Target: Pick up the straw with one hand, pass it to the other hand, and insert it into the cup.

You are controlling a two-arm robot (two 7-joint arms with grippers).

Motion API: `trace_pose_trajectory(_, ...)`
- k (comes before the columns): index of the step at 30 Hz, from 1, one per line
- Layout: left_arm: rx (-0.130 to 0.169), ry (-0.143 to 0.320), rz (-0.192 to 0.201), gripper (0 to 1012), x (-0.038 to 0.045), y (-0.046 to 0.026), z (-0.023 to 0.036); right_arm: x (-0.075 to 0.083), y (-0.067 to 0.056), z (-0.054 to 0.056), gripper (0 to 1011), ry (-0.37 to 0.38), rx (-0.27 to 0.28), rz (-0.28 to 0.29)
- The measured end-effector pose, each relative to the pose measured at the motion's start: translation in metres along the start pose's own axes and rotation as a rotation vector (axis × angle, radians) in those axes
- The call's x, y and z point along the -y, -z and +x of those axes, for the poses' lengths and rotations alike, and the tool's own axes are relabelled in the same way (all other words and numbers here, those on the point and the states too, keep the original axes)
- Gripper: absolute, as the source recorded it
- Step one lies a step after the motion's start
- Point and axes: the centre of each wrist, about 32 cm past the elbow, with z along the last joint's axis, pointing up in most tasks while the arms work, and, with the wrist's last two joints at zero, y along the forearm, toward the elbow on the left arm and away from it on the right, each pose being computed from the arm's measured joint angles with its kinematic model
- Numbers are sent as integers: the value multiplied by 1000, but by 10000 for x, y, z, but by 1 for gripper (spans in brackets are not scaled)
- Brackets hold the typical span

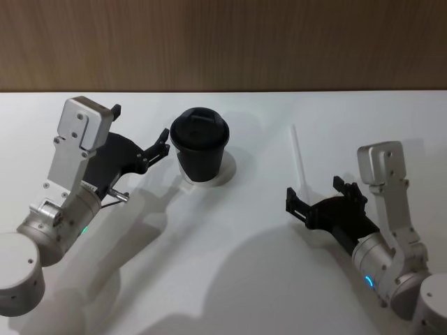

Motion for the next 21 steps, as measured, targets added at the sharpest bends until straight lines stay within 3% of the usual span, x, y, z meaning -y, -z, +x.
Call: trace_pose_trajectory(21, 0, 0, 0, 1002, 0, 0, 0, -29, 51, 9, 1001, 42, 4, -75)
